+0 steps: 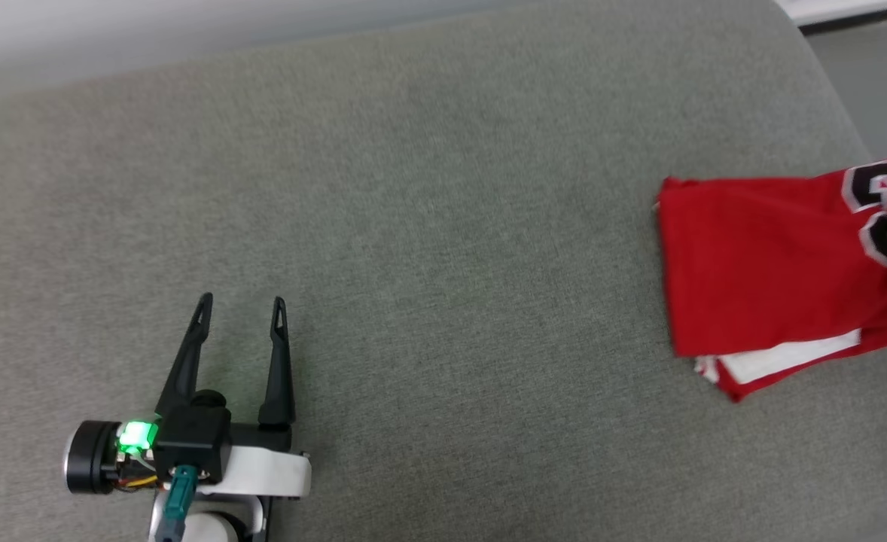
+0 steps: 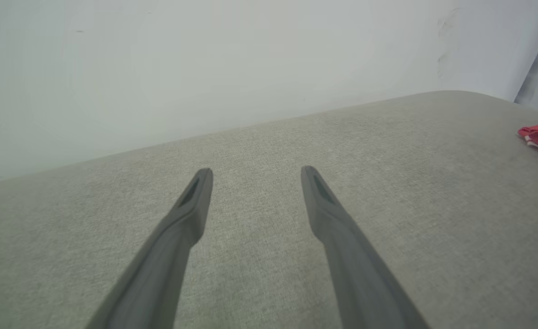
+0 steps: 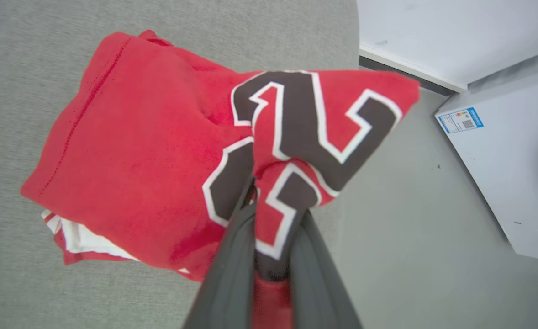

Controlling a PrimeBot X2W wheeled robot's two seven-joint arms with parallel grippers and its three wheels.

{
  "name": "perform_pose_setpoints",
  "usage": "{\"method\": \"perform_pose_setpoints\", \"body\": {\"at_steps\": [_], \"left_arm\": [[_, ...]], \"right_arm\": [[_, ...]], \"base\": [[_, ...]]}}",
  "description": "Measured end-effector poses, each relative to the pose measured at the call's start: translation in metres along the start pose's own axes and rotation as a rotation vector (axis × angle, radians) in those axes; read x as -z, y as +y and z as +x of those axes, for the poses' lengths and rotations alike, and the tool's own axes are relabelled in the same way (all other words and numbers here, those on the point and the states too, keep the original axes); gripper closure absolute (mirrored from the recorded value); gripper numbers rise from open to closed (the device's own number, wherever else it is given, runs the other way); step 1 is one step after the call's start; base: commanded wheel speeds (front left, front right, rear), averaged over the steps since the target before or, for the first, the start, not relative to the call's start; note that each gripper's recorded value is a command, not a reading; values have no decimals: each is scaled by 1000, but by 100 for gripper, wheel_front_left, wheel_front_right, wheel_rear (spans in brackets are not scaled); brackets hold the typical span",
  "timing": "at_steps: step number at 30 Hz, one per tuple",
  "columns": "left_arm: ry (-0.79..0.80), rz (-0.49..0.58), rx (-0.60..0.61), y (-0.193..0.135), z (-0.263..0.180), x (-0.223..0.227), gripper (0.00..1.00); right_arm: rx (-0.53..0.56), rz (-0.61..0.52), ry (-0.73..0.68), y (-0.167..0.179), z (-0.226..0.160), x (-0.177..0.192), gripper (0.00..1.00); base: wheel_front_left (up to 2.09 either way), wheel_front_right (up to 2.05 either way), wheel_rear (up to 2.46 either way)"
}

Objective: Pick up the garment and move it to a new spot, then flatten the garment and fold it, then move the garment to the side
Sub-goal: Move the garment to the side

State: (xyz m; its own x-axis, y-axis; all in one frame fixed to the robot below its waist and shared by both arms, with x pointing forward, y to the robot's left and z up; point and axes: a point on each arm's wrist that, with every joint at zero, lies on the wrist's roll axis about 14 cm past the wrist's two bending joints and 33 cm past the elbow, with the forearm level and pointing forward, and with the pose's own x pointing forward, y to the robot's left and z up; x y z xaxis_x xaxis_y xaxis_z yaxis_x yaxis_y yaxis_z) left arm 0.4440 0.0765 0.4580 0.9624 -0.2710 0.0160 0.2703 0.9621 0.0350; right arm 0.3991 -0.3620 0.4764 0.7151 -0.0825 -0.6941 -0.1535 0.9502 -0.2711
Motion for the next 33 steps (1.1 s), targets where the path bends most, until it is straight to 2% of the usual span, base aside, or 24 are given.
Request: {"method": "perform_pose_setpoints", "body": {"at_steps": [8, 12, 15, 16, 17, 21, 24, 28, 33], "left_arm": [[48, 0, 12, 6, 23, 35, 0], [65, -2, 0, 11, 26, 46, 0], [69, 0, -16, 15, 25, 48, 0], [69, -2, -19, 16, 24, 47, 0], [68, -1, -23, 17, 23, 46, 0], [46, -7, -39, 17, 20, 32, 0], [34, -12, -57, 18, 11, 21, 0], [10, -9, -91, 24, -2, 4, 0], [-5, -2, -140, 32, -27, -13, 0]], "right_arm": [[219, 51, 121, -73, 26, 35, 100], [261, 66, 158, -82, 41, 49, 100], [256, 102, 139, -76, 54, 49, 99], [260, 95, 134, -76, 56, 49, 61], [266, 89, 126, -76, 56, 48, 0], [307, 55, 98, -84, 49, 44, 0], [354, -14, 16, -96, 36, 25, 0], [413, -77, -207, -106, 15, -23, 0], [432, -127, -555, -87, -12, -92, 0]], "base": [[0, 0, 0], [0, 0, 0], [0, 0, 0], [0, 0, 0], [0, 0, 0], [0, 0, 0], [0, 0, 0], [0, 0, 0], [0, 0, 0]]}}
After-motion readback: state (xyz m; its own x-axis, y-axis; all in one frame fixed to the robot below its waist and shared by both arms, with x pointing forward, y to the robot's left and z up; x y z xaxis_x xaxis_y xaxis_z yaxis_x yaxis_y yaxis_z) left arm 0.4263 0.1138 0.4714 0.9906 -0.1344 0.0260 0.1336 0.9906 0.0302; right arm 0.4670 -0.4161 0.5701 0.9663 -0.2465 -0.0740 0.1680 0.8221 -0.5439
